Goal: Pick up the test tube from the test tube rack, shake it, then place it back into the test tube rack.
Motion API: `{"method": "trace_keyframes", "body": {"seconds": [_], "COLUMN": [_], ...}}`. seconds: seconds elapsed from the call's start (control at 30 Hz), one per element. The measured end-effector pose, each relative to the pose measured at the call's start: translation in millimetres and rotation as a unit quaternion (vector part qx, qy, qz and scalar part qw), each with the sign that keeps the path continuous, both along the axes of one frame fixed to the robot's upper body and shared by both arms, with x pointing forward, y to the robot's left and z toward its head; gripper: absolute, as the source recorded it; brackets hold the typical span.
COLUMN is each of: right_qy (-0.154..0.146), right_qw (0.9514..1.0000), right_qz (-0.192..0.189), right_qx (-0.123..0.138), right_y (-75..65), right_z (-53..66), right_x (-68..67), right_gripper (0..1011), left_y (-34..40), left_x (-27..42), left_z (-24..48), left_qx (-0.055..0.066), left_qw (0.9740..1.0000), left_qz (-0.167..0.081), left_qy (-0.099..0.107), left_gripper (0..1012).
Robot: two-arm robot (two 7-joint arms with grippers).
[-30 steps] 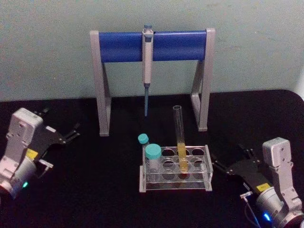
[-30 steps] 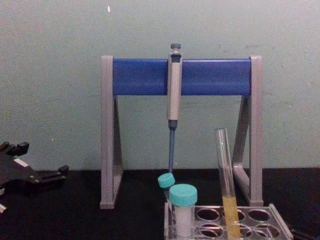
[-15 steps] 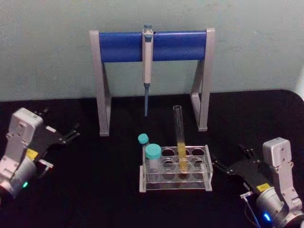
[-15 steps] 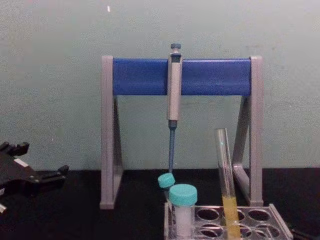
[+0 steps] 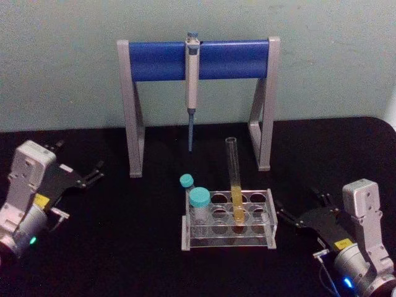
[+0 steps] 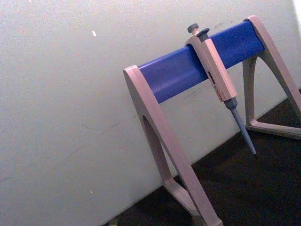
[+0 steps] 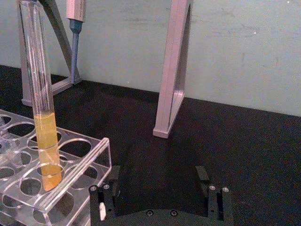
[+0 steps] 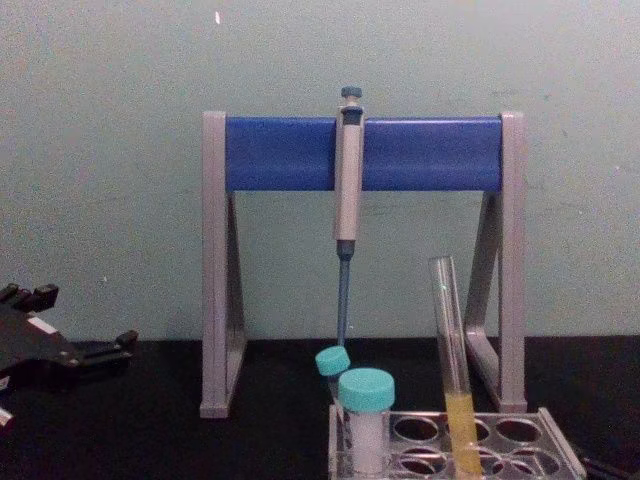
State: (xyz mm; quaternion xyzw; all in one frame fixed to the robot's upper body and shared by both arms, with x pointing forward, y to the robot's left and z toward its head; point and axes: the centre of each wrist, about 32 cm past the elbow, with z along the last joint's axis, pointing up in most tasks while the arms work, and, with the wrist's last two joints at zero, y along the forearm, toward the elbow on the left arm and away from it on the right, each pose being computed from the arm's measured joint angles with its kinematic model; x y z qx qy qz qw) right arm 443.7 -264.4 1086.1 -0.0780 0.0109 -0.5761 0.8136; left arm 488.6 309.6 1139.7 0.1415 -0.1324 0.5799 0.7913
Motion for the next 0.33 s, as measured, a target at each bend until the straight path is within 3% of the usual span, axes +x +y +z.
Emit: {"method": "trace_keyframes", "body": {"seconds": [0.33], "right_qy": [0.000], "right_qw": [1.0000], "right_qz": [0.000], "right_qx": [0.000], "right_y": [0.0], "right_z": [0.0], "right_x": [0.0], "right_gripper": [1000], "left_y": [0.0], "left_x": [0.0], "left_z": [0.0], "left_qx": [0.000], "left_qw": [1.0000], "left_qz": [0.000], "left_qy": [0.000], "left_gripper": [1010]}}
